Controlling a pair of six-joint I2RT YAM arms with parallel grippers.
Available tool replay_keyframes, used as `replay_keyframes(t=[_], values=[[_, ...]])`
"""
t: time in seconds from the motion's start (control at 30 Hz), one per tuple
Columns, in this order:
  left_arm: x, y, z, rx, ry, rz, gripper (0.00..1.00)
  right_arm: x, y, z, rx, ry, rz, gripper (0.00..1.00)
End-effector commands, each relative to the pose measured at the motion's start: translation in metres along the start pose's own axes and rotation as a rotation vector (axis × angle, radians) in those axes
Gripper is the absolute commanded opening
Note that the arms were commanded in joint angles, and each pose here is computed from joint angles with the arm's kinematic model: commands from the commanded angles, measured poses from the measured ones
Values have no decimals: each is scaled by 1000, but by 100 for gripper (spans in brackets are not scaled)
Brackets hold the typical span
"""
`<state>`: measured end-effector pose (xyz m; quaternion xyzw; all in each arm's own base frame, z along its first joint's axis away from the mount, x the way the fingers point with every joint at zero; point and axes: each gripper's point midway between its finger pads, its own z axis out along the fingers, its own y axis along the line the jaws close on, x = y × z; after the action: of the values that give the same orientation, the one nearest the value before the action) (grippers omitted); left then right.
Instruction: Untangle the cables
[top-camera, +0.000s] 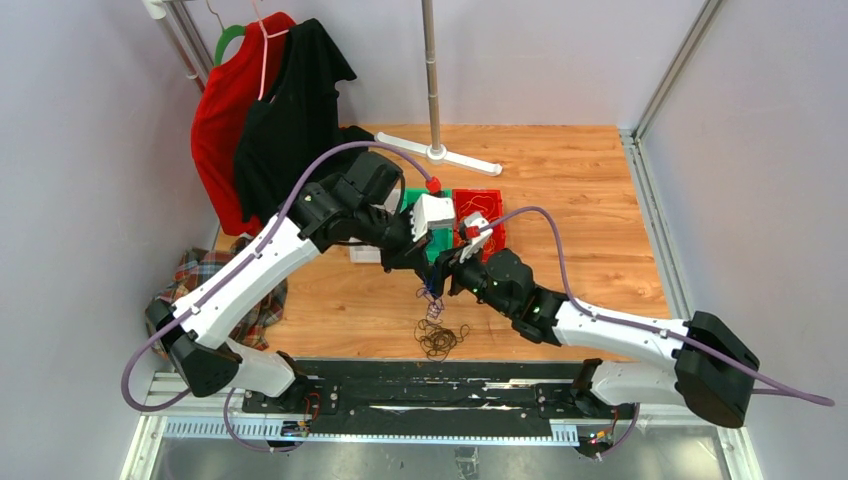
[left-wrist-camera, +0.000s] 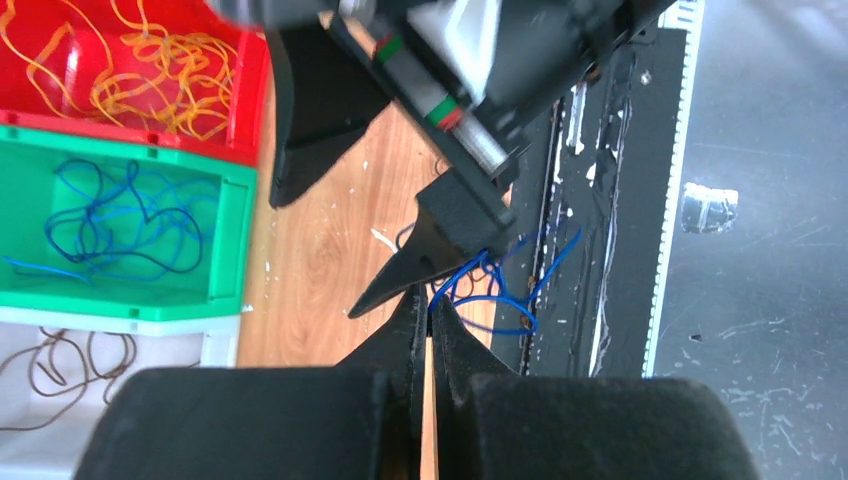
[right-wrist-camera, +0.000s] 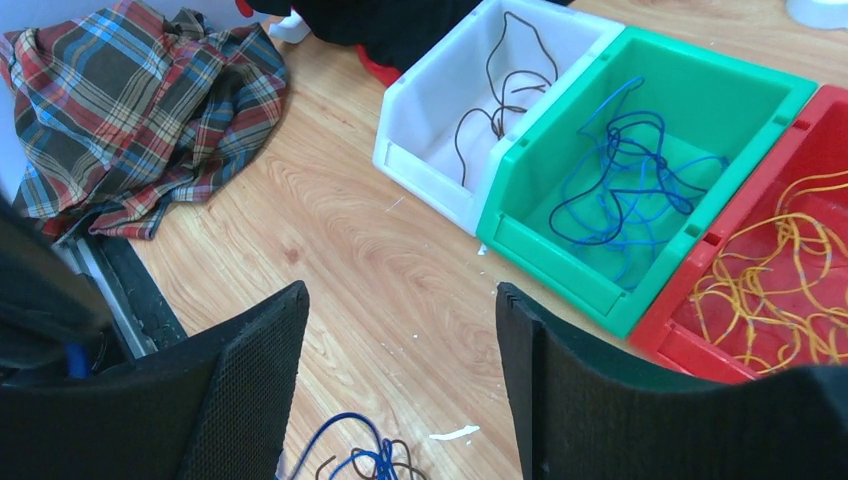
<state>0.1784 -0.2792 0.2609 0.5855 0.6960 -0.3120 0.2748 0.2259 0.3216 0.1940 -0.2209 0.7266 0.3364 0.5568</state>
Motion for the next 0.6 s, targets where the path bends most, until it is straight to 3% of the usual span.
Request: replay_keyframes(t=[0.0,0.13,0.33,0.57], values=[[-34,-10,-28,-9,-104,69,1,4,16,6,-50,-5,62,67],[-53,-7,-47,-72,-147,112,0,27,8,-4,-24,24,68,65],[-65,-7,-65,-125,-186,153,0,11,-23,-48,85,-68,44,70],[-77,-9,-73,-133,-217,149,0,1,6,-69,-105,-92,-26,70]])
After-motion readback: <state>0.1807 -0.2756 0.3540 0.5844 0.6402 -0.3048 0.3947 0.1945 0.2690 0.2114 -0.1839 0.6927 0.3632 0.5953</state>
